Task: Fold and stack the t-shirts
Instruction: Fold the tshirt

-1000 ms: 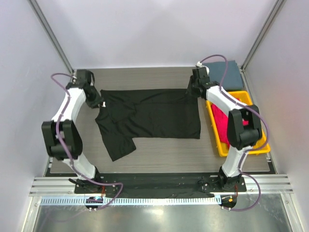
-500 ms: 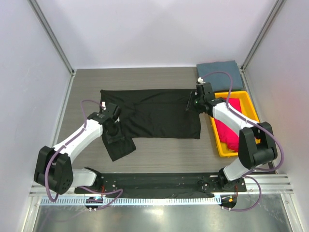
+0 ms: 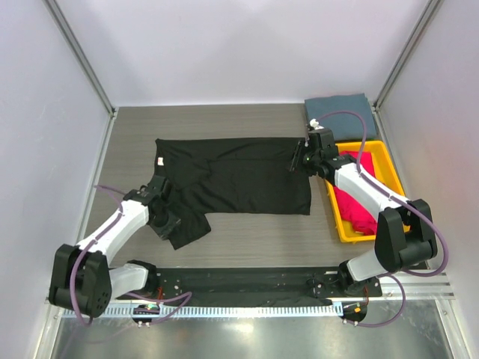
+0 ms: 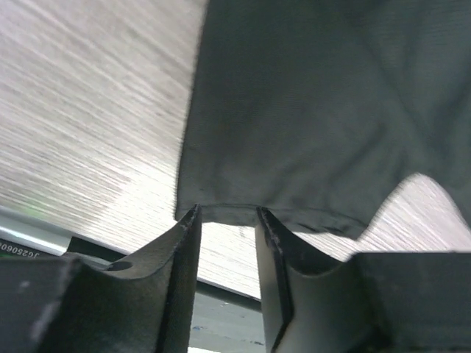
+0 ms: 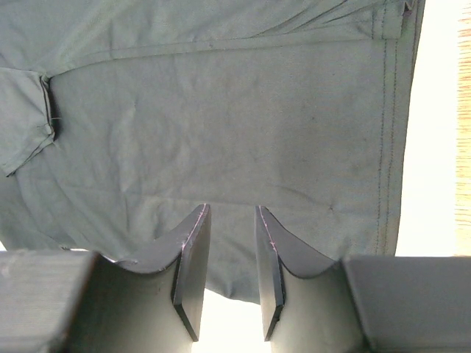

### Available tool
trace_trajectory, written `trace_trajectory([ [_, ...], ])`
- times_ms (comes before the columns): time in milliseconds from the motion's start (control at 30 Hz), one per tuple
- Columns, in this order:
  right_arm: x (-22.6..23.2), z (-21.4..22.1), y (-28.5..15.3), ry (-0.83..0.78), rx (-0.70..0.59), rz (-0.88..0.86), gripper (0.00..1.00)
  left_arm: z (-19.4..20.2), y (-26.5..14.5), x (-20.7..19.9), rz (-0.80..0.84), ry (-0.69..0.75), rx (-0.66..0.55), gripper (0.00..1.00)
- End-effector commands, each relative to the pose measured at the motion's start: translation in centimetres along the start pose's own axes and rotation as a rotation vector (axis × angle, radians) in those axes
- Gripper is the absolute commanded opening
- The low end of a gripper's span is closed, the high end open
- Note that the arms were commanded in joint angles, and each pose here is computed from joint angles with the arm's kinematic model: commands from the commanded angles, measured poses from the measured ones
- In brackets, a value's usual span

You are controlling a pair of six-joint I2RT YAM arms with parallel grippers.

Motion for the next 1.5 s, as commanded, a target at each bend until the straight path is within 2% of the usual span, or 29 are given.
trace_trajectory([
  [0,0.7,-1.4,-1.0,-0.013,-0.064,-0.032,0.36,1.0,1.4,1.1,-0.069,-0.077,0.050,0.34],
  [33,0.7,-1.3,-0.9,-0.014,-0.060,-0.031,0.36,1.2,1.6,1.2,-0.072,-0.077,0.058,0.31],
  [100,0.6,-1.1,-0.8,-0.016,-0.056,-0.028,0.36,1.3,2.0,1.9,-0.092,-0.074,0.057,0.31],
  [300,0.5,-1.0,-0.5,-0.014,-0.049,-0.026,0.36,0.0,1.5,3.9,-0.167,-0.071,-0.060,0.32],
  [667,0.5,-0.7,-0.4,-0.009,-0.043,-0.026,0.36,0.6,3.2,2.9,-0.092,-0.093,-0.035,0.32],
  [767,0.4,0.3,-0.7,0.023,-0.014,-0.024,0.38,0.7,3.2,2.8,-0.081,-0.081,-0.024,0.30],
  [867,-0.3,2.2,-1.3,0.144,0.046,0.040,0.41,0.8,3.3,1.9,-0.027,-0.060,-0.007,0.15],
  [900,-0.3,2.7,-1.4,0.211,0.057,0.055,0.41,1.1,3.1,1.6,-0.008,-0.055,0.013,0.06],
  [967,-1.2,4.9,-1.8,0.266,0.122,0.118,0.42,1.0,2.7,1.1,0.029,-0.045,0.013,0.00],
  [1167,-3.6,8.1,-3.6,0.369,0.163,0.294,0.43,0.3,0.7,0.0,0.128,-0.032,-0.036,0.00],
  [1467,-5.1,9.7,-5.4,0.429,0.107,0.381,0.39,0.1,-0.9,0.0,0.185,0.020,-0.065,0.00],
])
Point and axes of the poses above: each gripper's point midway between its finger pads, its own y axis out along the fingers, its own x axis along the line the jaws close on, z = x × y, the point moved 3 cm from there along -y, back along the fingers, and after that the axes turned 12 degrees about -y, right-handed, at the moved point
